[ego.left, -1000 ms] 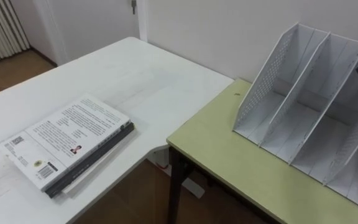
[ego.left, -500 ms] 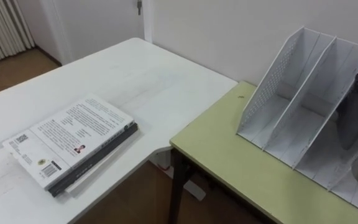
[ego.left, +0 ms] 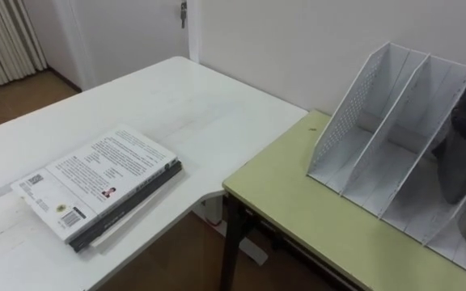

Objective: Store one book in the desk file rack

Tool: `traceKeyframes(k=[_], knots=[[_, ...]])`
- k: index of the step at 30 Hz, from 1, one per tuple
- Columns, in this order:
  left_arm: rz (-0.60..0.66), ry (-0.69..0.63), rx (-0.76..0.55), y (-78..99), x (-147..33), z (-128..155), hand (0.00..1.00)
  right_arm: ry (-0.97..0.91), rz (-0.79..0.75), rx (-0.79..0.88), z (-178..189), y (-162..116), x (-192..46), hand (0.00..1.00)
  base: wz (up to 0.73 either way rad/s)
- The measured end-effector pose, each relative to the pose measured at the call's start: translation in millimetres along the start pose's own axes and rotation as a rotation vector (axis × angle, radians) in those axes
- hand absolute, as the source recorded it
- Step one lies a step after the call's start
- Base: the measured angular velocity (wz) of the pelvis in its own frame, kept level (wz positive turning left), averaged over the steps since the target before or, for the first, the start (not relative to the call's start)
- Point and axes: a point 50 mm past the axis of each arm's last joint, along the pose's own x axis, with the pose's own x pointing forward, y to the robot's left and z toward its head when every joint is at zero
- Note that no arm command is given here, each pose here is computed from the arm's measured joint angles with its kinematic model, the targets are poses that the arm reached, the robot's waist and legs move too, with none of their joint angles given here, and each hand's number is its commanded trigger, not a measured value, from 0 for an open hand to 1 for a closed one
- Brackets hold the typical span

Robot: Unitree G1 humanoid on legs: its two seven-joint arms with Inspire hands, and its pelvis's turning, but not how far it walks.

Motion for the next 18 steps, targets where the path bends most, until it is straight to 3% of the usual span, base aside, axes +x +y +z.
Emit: traceKeyframes(k=[18], knots=[[0.005, 0.011, -0.018, 0.9, -0.3, -0.8, 0.0, 0.057, 0.017, 0.027, -6.0, 6.4, 5.2, 0.0, 0.01]])
